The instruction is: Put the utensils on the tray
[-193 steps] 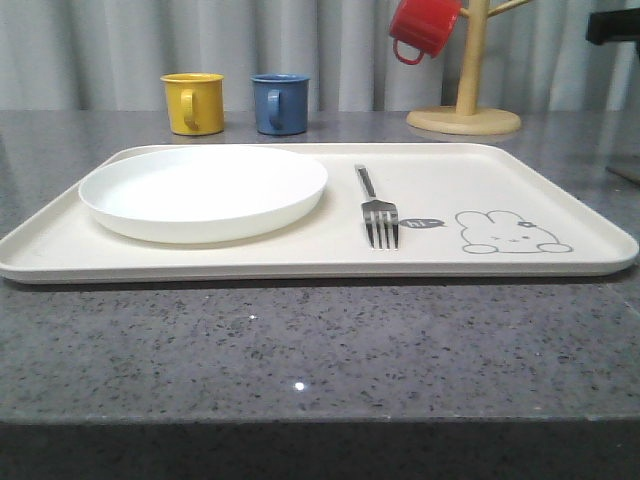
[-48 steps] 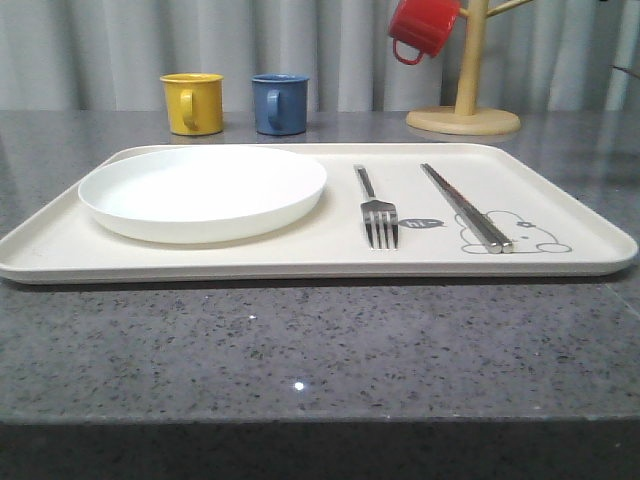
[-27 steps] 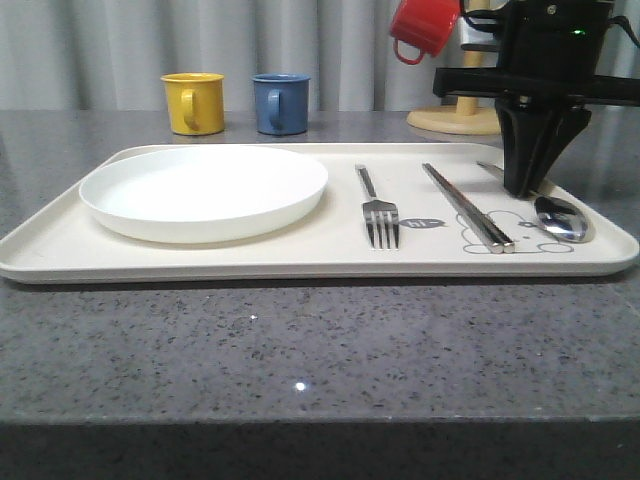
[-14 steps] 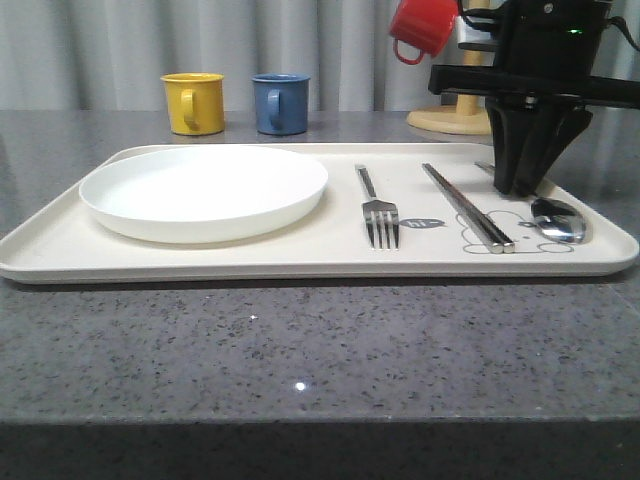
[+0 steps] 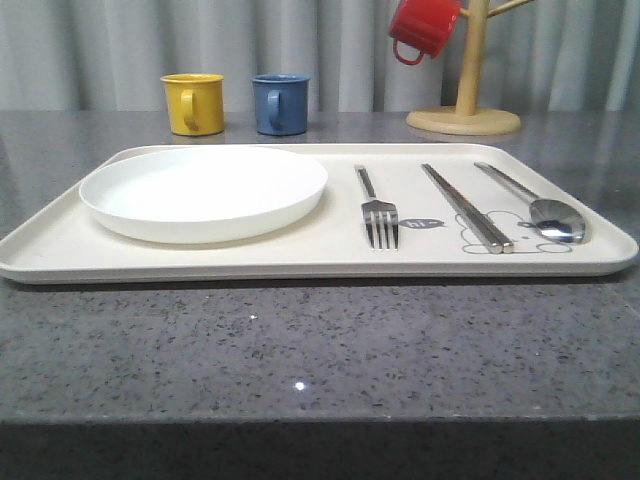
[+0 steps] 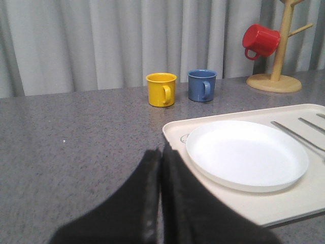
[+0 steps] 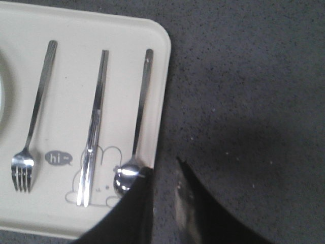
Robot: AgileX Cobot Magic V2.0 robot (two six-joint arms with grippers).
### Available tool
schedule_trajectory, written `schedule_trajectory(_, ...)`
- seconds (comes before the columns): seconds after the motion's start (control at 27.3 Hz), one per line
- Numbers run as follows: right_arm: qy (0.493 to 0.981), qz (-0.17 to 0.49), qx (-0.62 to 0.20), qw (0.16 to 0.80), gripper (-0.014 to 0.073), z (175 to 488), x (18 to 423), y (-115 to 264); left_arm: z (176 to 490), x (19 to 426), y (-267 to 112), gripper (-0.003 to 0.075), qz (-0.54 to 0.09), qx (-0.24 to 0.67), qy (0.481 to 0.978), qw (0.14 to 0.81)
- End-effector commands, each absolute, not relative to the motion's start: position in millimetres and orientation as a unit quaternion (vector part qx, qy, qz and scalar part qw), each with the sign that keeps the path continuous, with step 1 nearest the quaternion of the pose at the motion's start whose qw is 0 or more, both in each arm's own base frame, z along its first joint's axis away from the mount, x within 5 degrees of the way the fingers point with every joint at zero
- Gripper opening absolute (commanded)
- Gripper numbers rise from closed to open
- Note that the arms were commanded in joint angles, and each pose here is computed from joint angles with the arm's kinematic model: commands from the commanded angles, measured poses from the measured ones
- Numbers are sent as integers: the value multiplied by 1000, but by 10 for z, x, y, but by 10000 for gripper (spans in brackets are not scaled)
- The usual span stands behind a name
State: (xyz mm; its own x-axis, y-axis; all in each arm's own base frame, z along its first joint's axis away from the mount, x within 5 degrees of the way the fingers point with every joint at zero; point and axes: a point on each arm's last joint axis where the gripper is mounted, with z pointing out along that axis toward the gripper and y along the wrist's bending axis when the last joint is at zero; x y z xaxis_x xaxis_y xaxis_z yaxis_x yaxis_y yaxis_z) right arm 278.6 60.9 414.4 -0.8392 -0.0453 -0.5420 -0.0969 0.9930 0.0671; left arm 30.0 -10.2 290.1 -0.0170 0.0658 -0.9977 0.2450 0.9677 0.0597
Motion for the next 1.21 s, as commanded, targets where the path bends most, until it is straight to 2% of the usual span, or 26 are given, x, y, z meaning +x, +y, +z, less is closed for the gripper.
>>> schedule_trajectory(0.0,935,44,-44,349,-16,4325,2381,495,3038,295,-98,-18,-74,97,681,722)
schedule_trajectory(0.07,926,46,-45,372,-69,4240,2169,448,3038,295,-98,-18,-74,97,681,722)
schedule_trajectory(0.29,881,43,-54,468,-68,3761,1498,279,3038,295,-98,-18,-74,97,681,722)
schedule_trajectory(0.48,802,53,-58,592,-68,3359,844,137,3038,295,-98,-18,-74,97,681,722)
schedule_trajectory(0.62,742,58,-57,666,-68,3093,453,50,3038,295,-98,-18,-74,97,681,722)
schedule_trajectory(0.81,712,62,-53,698,-68,2969,256,7,3038,295,-98,-18,-74,97,681,722)
schedule_trajectory(1.17,711,62,-53,699,-68,2964,244,4,3038,295,-98,-18,-74,97,681,722)
